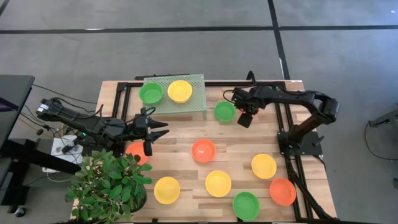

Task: Pick & Place Mini bowls
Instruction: Put the orange bowl on the shelf

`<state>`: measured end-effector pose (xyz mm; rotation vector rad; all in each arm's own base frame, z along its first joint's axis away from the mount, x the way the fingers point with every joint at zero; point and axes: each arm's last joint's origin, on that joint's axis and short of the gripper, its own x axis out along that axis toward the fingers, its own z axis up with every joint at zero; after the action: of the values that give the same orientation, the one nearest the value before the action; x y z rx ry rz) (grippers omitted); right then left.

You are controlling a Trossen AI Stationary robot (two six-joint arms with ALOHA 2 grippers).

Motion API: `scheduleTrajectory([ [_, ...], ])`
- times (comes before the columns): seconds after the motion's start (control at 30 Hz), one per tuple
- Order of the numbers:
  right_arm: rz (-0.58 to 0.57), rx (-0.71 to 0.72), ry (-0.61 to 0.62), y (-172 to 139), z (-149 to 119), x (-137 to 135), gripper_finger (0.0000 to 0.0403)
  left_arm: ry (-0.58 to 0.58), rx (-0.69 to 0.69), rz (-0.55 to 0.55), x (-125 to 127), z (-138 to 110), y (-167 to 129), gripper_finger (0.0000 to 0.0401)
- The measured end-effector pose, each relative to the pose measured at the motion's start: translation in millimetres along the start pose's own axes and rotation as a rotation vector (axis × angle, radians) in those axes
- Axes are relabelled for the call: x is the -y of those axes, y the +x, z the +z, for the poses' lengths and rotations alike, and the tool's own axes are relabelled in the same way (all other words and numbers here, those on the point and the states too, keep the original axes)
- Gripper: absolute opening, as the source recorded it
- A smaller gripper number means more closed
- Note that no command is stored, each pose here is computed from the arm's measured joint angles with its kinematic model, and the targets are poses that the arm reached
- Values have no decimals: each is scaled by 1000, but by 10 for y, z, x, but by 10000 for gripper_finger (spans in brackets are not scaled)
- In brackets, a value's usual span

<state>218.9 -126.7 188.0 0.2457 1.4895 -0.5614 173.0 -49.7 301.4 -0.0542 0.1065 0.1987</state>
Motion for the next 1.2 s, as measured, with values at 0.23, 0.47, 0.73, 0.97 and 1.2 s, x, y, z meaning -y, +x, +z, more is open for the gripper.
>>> scheduleTrajectory([
  [0.23, -31, -65, 26, 261, 92, 23, 198, -1, 2, 0, 0, 2, 0, 127],
  [0.47, -36, -96, 29, 325, 95, 27, 92, -1, 2, -1, 0, 2, 0, 127],
  [0.73, -50, -185, 25, 66, 133, 13, 15, -1, 4, -1, 1, 5, 0, 127],
  [0.97, -109, -131, -72, -481, 323, -192, 9, -1, 7, -1, 1, 8, 0, 127],
  [1.2, -74, 120, -194, -1100, 554, -487, 5, -1, 8, -2, 2, 9, 0, 127],
])
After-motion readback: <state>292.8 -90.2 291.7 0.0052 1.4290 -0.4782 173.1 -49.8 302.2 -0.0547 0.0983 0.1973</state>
